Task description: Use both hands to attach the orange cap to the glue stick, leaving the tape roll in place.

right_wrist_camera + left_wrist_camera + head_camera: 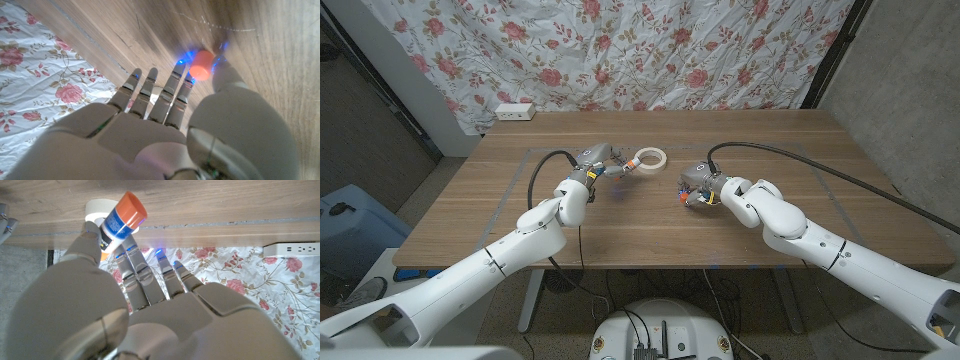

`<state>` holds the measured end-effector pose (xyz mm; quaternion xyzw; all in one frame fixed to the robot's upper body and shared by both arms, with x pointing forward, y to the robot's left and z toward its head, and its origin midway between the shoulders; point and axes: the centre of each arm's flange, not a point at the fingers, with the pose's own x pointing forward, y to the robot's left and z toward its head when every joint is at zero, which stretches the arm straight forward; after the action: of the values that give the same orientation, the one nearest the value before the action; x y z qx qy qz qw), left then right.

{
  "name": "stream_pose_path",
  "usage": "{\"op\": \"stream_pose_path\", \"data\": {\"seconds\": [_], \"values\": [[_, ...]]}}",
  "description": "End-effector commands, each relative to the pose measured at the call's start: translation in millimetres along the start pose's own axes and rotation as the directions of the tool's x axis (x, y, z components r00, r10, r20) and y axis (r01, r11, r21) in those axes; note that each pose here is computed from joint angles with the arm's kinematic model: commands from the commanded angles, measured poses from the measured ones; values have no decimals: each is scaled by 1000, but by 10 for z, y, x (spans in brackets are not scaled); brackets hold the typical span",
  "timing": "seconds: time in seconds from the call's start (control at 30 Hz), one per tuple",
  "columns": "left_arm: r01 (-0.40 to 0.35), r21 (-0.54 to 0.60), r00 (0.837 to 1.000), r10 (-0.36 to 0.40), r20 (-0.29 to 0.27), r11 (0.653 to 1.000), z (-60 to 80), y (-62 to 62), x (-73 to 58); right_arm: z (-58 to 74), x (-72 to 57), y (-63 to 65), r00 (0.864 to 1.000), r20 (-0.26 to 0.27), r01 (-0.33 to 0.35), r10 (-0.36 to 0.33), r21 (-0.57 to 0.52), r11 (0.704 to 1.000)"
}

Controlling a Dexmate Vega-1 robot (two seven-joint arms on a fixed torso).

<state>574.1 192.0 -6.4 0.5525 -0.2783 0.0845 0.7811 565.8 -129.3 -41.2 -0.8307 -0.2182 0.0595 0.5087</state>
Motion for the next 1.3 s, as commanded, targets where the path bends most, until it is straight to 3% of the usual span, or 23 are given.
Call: {"op": "stream_pose_path", "data": {"seconds": [0.03, 0.43, 0.7, 0.93, 1.3], "values": [[5, 8, 1000, -5, 3, 1000, 10, -9, -9, -1, 17, 18, 1000, 0, 20, -20, 12, 1000], [4, 12, 1000, -4, 13, 1000, 20, -1, 1, -21, 14, 30, 999, -8, 52, -52, 32, 998], [-3, 2, 1000, 3, 30, 1000, 38, -15, 15, -62, -40, -30, 996, -23, 87, -85, 56, 995], [-2, -29, 999, 3, 40, 1000, 22, -64, 37, -136, -113, -108, 993, -50, 114, -110, 82, 990], [3, -67, 998, 1, 71, 998, 28, -114, 73, -324, -269, -248, 982, -113, 173, -150, 222, 960]]}}
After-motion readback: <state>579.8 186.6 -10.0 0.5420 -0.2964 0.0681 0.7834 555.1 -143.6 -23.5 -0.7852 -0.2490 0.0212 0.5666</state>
